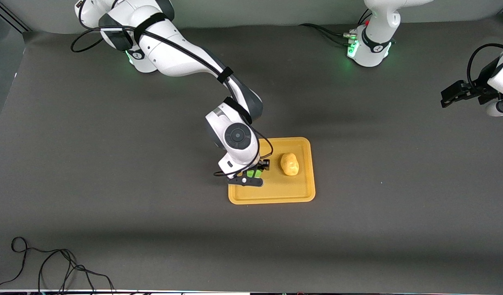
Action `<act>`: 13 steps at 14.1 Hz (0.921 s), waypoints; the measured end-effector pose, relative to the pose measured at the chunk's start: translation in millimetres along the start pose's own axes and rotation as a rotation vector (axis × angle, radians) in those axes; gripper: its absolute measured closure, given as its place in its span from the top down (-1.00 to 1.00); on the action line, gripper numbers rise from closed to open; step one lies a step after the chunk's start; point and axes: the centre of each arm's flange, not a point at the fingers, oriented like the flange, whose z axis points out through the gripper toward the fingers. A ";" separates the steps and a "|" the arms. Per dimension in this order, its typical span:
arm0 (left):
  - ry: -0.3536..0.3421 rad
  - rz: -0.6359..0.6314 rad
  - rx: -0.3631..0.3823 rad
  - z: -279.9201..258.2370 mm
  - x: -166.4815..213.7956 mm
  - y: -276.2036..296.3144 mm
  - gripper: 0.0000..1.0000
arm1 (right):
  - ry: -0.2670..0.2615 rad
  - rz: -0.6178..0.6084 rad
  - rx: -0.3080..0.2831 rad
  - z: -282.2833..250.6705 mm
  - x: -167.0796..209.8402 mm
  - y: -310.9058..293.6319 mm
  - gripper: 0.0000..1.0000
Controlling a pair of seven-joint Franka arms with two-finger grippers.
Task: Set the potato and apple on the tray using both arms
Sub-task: 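Lower the apple beside the potato and open the right gripper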
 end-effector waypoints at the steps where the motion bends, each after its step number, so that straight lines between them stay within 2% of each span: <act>1: 0.000 0.000 0.000 0.2 0.0 0.0 1.00 | -0.001 0.008 -0.002 0.8 -0.1 0.5 0.59; 9: -0.002 0.000 0.000 1.0 -0.1 0.2 1.00 | -0.007 0.007 -0.010 8.7 -6.6 -0.8 0.59; 13: -0.002 0.002 -0.001 0.9 -0.1 1.4 1.00 | 0.019 -0.002 0.018 9.2 -10.7 -8.2 0.59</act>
